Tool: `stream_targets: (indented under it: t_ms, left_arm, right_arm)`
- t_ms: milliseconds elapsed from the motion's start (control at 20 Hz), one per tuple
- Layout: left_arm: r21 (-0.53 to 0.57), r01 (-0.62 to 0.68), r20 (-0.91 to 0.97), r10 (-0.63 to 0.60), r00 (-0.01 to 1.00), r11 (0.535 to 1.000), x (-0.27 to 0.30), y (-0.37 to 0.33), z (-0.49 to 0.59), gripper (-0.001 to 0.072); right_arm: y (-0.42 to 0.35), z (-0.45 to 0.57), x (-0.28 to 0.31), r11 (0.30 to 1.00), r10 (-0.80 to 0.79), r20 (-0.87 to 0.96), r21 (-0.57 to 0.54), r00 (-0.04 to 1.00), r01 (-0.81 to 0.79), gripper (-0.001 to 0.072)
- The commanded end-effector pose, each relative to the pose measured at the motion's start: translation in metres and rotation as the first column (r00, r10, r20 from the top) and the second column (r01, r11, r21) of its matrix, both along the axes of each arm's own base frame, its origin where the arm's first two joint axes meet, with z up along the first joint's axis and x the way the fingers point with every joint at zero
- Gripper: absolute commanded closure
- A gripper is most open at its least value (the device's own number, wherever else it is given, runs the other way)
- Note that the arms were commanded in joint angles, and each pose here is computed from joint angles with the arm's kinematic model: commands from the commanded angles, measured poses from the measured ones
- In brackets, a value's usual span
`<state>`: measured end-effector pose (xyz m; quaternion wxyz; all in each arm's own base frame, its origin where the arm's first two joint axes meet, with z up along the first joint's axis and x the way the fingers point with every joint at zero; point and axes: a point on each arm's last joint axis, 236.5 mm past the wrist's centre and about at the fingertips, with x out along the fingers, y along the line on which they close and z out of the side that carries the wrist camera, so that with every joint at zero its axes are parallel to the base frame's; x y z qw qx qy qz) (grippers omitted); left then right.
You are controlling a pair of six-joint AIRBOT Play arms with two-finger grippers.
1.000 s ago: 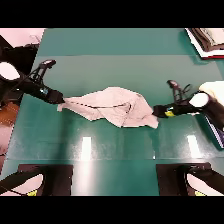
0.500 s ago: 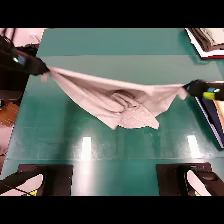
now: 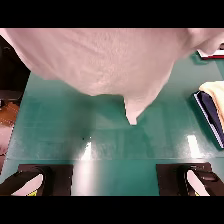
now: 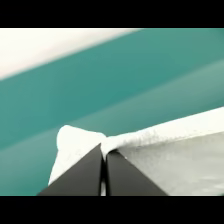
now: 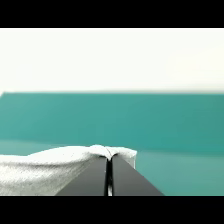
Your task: Fold the shirts.
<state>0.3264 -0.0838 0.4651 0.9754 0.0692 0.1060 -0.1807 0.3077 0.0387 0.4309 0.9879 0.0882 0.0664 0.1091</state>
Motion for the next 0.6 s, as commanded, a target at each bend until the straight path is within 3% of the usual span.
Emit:
stream_targets:
  t_ms: [0, 350, 550]
  left_arm:
    - [-0.031, -0.009, 0.207, 0.015, 0.978, 0.999, -0.061, 0.004, 0.061, 0.0684]
    - [-0.072, 0.065, 0.372, -0.034, 0.928, 0.995, -0.136, -0.007, 0.104, 0.0685]
    - [-0.069, 0.052, 0.18, -0.039, 0.983, 0.996, -0.078, -0.009, 0.044, 0.0685]
  right_arm:
    - [0.005, 0.071, -0.037, 0.998, -0.003, 0.189, -0.055, 0.982, 0.014, 0.07]
    - [-0.009, 0.132, -0.089, 0.973, -0.086, 0.317, -0.177, 0.945, 0.148, 0.0702]
    - [-0.012, 0.082, -0.037, 0.983, -0.065, 0.07, -0.167, 0.995, 0.076, 0.0702]
